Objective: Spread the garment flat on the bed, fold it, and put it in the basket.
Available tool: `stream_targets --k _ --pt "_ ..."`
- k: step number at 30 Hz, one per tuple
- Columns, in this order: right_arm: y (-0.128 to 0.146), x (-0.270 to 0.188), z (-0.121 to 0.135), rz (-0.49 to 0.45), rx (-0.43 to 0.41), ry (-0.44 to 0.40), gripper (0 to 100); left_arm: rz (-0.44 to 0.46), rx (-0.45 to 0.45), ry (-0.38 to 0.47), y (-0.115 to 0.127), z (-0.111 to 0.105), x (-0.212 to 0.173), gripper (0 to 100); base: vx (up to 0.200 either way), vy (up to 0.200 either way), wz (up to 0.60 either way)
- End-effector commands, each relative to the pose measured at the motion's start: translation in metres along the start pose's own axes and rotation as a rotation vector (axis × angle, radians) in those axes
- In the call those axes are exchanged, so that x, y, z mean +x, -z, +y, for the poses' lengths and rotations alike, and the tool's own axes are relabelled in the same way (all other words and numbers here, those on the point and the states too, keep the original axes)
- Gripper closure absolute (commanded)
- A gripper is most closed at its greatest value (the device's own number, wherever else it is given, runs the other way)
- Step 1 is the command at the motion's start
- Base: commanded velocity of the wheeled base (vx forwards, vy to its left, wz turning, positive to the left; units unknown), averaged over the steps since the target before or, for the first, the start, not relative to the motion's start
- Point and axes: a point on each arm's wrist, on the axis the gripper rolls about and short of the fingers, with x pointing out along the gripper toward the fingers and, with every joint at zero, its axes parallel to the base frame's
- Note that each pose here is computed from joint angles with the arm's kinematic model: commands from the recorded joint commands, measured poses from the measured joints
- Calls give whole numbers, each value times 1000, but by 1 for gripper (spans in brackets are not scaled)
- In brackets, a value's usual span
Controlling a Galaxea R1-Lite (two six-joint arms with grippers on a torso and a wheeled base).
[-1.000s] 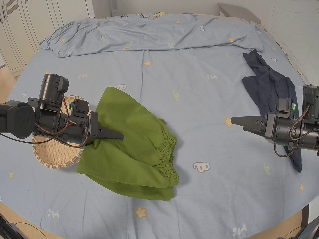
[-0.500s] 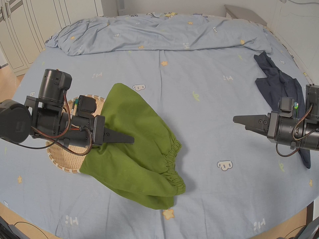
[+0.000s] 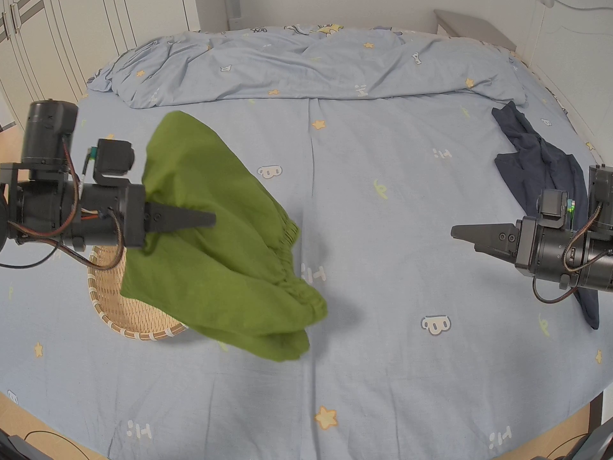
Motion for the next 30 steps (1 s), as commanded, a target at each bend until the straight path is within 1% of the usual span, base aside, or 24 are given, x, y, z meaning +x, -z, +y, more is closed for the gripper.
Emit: stream_targets --k 1,5,7,9,11,13,14,15,20,23,28,30 --pt "-1 -3 2 -8 -5 -6 0 -156 61 -112 -16 9 -41 100 0 0 0" --pt "-1 -3 2 -8 -6 -9 0 -251 90 -193 -23 30 -64 100 0 0 0" --pt "-1 -3 2 -8 -6 -9 0 -284 100 -210 -24 39 -73 100 0 0 0" --pt "-1 -4 3 -9 -7 -10 0 -287 87 -208 -23 55 -75 100 0 0 0" --pt "-1 -4 3 -11 -7 -11 0 -273 56 -212 -18 67 -74 100 0 0 0" --pt "-1 -4 3 -11 -7 -11 0 -273 56 -212 -18 67 -74 100 0 0 0" --pt "-2 -6 5 -17 -11 -16 0 -249 2 -223 -6 74 -71 100 0 0 0" --pt "-2 -7 5 -19 -12 -16 0 -237 -29 -232 1 80 -71 100 0 0 0" --pt "-2 -8 6 -22 -15 -21 0 -158 -168 -255 40 98 -64 100 0 0 0" --pt "-2 -8 7 -19 -11 -26 0 -118 -239 -270 60 109 -60 100 0 0 0" --pt "0 -7 5 20 3 -63 0 -71 -332 -294 78 131 -53 100 0 0 0" --pt "1 -6 5 25 3 -66 0 -50 -351 -325 81 138 -47 100 0 0 0"
